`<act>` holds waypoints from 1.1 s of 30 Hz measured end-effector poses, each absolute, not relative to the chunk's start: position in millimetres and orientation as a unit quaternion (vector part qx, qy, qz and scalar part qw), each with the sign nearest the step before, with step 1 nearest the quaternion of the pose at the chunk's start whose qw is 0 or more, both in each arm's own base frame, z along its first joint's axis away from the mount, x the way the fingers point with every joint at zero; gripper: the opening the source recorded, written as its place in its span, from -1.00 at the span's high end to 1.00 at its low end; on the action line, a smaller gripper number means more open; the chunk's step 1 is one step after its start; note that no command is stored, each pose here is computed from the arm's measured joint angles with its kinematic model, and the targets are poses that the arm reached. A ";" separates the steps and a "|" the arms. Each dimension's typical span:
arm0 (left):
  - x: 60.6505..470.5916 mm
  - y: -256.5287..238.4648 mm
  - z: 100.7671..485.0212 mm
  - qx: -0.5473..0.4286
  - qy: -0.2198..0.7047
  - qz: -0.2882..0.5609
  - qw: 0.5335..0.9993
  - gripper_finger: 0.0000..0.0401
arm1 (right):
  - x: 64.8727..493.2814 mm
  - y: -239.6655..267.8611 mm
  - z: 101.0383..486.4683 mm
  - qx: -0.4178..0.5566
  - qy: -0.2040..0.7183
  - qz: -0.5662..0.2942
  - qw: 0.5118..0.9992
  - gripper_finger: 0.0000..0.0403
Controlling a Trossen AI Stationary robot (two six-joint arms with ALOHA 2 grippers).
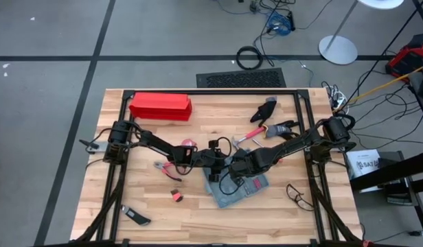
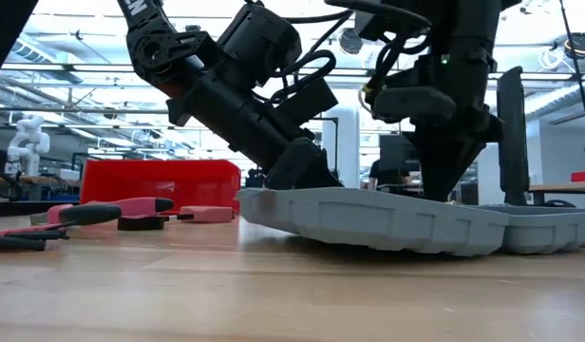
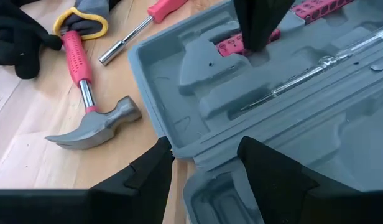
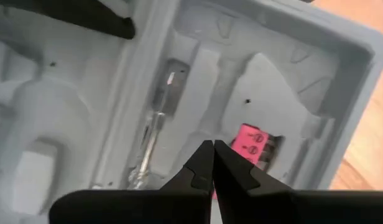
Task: Prefit tool cases
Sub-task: Remove the top orange screwdriver bit set from the gray pre-fit tool case
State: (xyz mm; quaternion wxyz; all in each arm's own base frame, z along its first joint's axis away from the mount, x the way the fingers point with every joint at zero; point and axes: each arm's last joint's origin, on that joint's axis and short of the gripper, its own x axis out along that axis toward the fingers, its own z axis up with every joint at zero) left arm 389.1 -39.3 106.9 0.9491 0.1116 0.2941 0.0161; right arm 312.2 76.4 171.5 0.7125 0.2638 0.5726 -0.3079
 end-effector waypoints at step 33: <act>388.7 -38.9 106.6 0.113 0.295 0.015 0.949 -0.01 | 319.5 73.1 118.9 0.166 0.675 -0.281 0.661 0.34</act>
